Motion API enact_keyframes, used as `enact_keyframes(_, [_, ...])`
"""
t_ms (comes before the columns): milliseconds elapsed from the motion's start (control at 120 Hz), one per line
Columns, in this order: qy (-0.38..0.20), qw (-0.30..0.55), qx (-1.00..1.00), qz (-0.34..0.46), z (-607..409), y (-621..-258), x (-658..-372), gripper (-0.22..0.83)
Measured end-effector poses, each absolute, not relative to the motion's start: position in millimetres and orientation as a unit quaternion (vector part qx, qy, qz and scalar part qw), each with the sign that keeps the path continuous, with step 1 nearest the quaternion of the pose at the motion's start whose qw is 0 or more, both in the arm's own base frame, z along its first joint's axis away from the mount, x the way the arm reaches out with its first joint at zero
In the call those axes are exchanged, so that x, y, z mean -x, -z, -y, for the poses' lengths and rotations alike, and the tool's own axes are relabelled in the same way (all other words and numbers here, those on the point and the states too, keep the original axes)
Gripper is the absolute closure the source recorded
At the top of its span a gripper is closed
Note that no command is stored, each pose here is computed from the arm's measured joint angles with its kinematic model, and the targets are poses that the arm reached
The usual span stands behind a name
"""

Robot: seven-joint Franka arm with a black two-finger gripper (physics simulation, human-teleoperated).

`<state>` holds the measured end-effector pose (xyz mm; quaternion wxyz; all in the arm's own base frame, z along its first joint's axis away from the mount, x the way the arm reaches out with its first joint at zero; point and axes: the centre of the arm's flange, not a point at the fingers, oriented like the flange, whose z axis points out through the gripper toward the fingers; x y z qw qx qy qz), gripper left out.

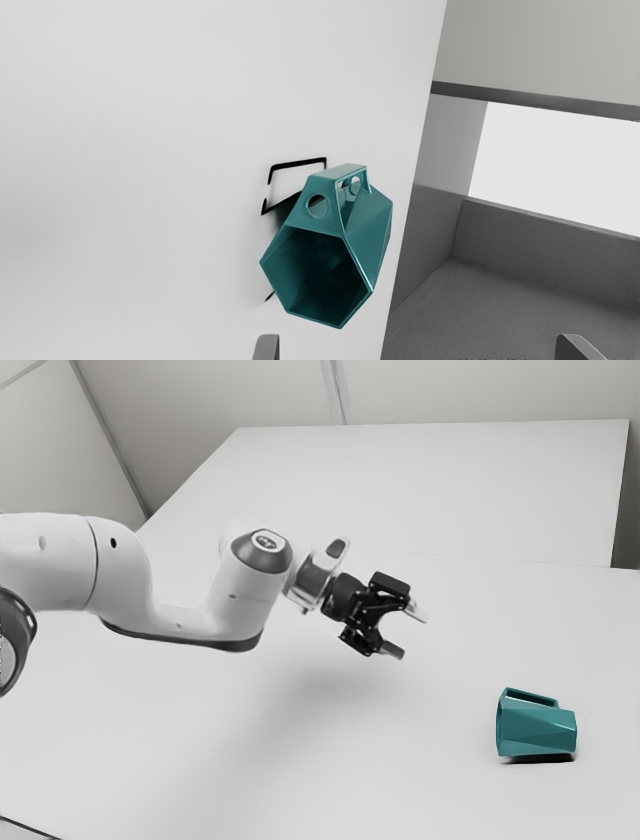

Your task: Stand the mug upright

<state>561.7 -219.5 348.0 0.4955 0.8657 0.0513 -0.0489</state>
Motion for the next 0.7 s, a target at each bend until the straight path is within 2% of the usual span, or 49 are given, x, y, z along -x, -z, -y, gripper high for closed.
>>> enact_keyframes(342, [0.011,0.531,-0.847,-0.021,275,-298,-533,0.0])
enact_keyframes(700, [-0.018,0.549,-0.835,0.034,317,-279,-511,0.0])
